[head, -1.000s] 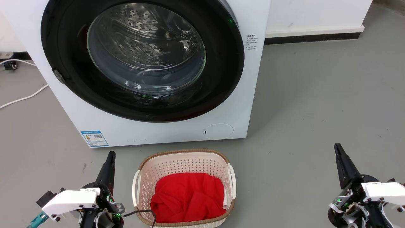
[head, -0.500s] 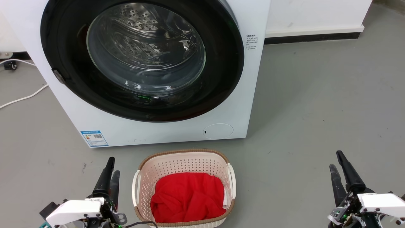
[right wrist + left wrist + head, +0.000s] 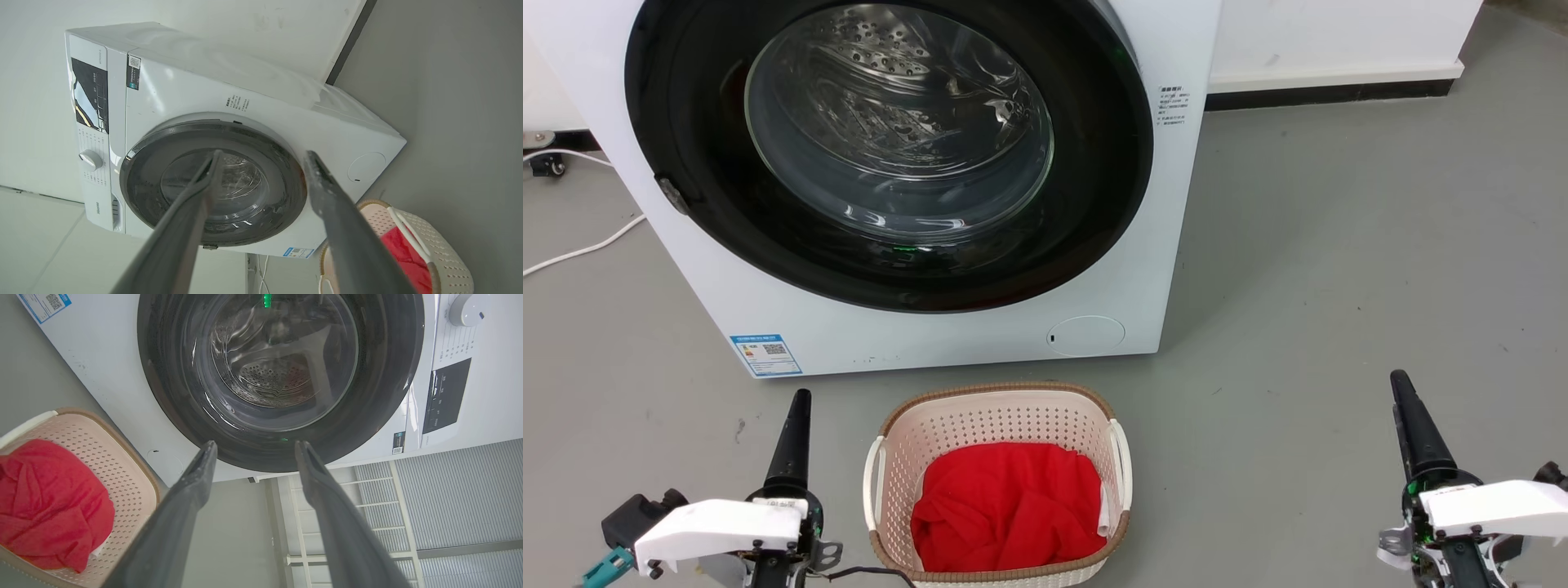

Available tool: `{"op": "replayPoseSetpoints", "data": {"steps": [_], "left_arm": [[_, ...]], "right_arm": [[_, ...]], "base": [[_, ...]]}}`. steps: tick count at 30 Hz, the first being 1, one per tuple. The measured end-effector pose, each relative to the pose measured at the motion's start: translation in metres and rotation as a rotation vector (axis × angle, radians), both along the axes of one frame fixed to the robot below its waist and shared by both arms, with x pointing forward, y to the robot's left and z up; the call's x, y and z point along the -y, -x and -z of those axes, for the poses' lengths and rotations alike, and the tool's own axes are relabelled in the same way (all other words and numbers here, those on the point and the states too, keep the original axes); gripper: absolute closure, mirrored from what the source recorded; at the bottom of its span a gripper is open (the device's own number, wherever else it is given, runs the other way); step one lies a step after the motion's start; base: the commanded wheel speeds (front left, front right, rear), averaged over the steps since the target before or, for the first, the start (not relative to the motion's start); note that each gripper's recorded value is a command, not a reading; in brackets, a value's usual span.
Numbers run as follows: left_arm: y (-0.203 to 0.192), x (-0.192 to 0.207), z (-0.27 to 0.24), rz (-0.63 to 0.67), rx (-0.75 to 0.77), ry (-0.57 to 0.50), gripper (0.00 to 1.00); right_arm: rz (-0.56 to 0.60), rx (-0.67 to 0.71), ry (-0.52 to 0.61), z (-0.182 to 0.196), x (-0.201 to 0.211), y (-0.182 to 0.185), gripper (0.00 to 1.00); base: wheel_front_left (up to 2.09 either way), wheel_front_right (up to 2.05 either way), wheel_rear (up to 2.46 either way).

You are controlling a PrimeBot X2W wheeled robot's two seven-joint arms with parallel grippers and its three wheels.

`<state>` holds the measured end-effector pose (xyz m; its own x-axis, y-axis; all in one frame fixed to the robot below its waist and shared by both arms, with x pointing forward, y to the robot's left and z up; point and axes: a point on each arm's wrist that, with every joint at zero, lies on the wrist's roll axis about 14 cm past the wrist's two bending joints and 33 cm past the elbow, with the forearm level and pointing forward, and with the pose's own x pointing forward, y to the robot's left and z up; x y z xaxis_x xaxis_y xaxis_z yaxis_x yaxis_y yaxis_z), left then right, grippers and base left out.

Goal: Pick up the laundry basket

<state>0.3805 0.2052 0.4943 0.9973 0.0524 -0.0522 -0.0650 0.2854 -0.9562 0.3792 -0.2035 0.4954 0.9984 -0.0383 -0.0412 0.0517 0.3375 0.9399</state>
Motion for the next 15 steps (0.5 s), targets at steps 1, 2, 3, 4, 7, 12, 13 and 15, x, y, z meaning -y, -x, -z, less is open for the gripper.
{"op": "replayPoseSetpoints", "data": {"steps": [1,2,3,4,7,12,13,15], "left_arm": [[0.000,0.000,-0.001,0.000,0.002,-0.023,0.00],[-0.001,0.001,-0.002,0.000,0.001,-0.045,0.00],[-0.001,0.001,-0.003,0.000,0.000,-0.065,0.00],[-0.001,0.001,-0.003,0.000,-0.001,-0.086,0.00],[-0.002,0.003,-0.006,0.002,0.001,-0.146,0.00],[-0.003,0.005,-0.009,0.002,0.001,-0.235,0.00],[-0.003,0.005,-0.009,0.002,0.001,-0.253,0.00],[-0.003,0.005,-0.010,0.000,0.000,-0.284,0.00]], "right_arm": [[-0.006,0.002,0.026,-0.001,-0.001,0.000,0.00],[-0.006,0.007,0.053,-0.003,-0.002,-0.001,0.00],[-0.010,0.011,0.077,-0.004,-0.003,-0.001,0.00],[-0.011,0.015,0.102,-0.006,-0.003,-0.001,0.00],[-0.024,0.023,0.184,-0.009,-0.007,-0.001,0.00],[-0.037,0.029,0.300,-0.011,-0.011,0.000,0.00],[-0.037,0.031,0.320,-0.011,-0.012,0.000,0.00],[-0.039,0.030,0.356,-0.010,-0.012,0.001,0.00]], "base": [[0.00,0.00,0.00],[0.00,0.00,0.00],[0.00,0.00,0.00],[0.00,0.00,0.00],[0.00,0.00,0.00],[0.00,0.00,0.00],[0.00,0.00,0.00],[0.00,0.00,0.00]]}}
